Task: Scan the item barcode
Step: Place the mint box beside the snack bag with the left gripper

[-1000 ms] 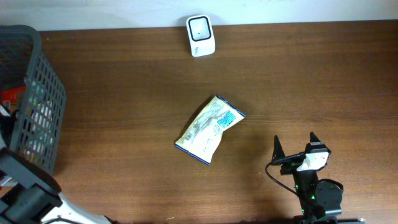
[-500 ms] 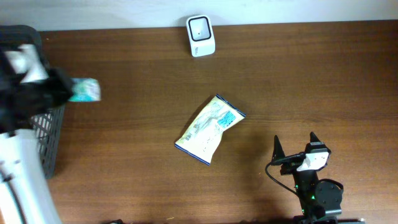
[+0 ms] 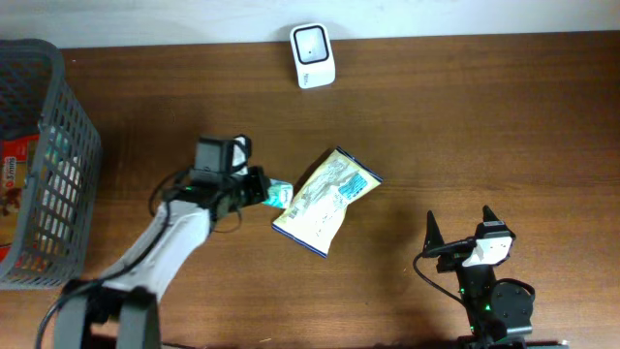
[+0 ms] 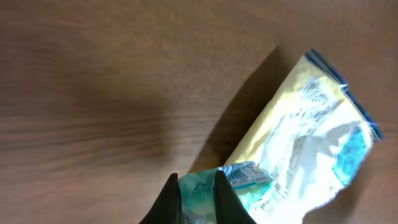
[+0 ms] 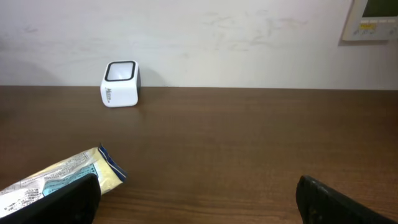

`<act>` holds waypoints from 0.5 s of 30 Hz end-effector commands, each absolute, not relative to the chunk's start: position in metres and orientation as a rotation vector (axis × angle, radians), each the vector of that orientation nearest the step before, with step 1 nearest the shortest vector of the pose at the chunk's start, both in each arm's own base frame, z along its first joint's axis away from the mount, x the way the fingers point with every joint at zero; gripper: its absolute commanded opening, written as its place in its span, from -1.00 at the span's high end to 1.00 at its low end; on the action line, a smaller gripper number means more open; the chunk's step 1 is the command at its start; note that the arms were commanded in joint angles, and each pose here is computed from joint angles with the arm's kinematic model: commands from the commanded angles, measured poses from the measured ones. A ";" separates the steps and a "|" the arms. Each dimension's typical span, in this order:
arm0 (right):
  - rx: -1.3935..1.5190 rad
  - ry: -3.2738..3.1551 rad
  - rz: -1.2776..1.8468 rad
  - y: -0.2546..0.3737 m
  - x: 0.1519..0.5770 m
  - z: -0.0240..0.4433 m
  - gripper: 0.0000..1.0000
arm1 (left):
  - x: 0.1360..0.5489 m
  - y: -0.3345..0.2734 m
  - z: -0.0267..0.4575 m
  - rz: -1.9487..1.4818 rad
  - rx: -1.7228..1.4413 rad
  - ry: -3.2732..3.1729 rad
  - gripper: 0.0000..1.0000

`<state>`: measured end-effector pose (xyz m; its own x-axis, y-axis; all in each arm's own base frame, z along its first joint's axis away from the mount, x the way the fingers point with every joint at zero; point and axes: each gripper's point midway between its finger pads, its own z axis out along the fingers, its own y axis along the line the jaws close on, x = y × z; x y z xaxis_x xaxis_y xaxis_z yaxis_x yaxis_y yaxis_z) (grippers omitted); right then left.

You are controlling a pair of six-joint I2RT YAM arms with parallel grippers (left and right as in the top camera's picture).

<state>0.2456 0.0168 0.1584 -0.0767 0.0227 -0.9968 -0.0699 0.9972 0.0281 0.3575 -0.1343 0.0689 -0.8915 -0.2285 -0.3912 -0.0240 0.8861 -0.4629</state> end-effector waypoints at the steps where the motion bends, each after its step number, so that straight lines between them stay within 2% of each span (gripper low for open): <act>1: -0.028 1.650 0.085 0.017 0.246 0.156 -0.97 | 0.359 -0.141 0.047 -0.637 -0.225 2.641 -0.51; 2: -0.028 1.650 0.085 0.017 0.246 0.156 -0.97 | 0.361 -0.139 0.048 -0.638 -0.229 2.633 -0.78; 5: -0.029 1.650 0.085 0.017 0.246 0.156 -0.97 | 0.379 -0.130 0.071 -0.646 -0.254 2.561 -1.00; 10: -0.028 1.650 0.085 0.017 0.246 0.156 -0.97 | 0.406 -0.097 0.182 -0.519 -0.174 2.468 -0.98; 13: -0.028 1.650 0.085 0.017 0.246 0.156 -0.97 | 0.409 -0.045 0.280 -0.263 -0.187 2.408 -0.98; 15: -0.028 1.650 0.085 0.017 0.246 0.156 -0.97 | 0.406 -0.011 0.326 -0.146 -0.256 2.335 -0.98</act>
